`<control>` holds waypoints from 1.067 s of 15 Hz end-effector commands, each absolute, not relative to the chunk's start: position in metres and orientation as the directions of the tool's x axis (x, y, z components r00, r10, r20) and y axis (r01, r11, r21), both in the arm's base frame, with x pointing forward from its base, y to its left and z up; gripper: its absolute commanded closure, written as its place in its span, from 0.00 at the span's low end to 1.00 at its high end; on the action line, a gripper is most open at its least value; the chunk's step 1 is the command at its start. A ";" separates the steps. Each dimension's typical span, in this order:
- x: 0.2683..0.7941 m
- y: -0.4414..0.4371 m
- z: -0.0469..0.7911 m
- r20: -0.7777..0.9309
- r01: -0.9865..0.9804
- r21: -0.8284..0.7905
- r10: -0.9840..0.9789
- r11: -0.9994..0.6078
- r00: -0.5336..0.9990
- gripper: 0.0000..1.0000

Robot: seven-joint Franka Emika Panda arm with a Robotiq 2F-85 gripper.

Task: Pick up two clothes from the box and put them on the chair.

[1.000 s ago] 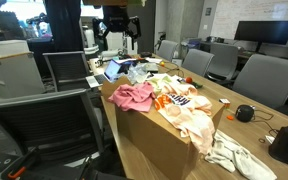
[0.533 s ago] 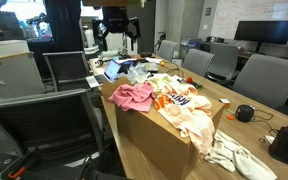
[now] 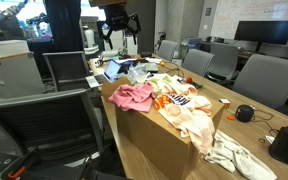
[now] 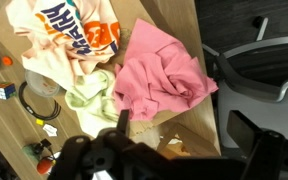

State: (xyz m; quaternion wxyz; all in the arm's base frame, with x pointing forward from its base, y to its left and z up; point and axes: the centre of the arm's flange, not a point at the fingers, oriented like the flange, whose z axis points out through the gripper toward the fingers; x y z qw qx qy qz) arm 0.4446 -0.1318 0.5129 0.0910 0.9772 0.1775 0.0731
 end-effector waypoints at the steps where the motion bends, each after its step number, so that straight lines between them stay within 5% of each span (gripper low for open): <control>1: 0.496 -0.135 0.526 0.083 0.328 0.235 0.355 -0.915 0.931 0.00; 16: 0.569 -0.196 0.440 -0.025 0.095 -0.154 0.100 -0.984 0.995 0.00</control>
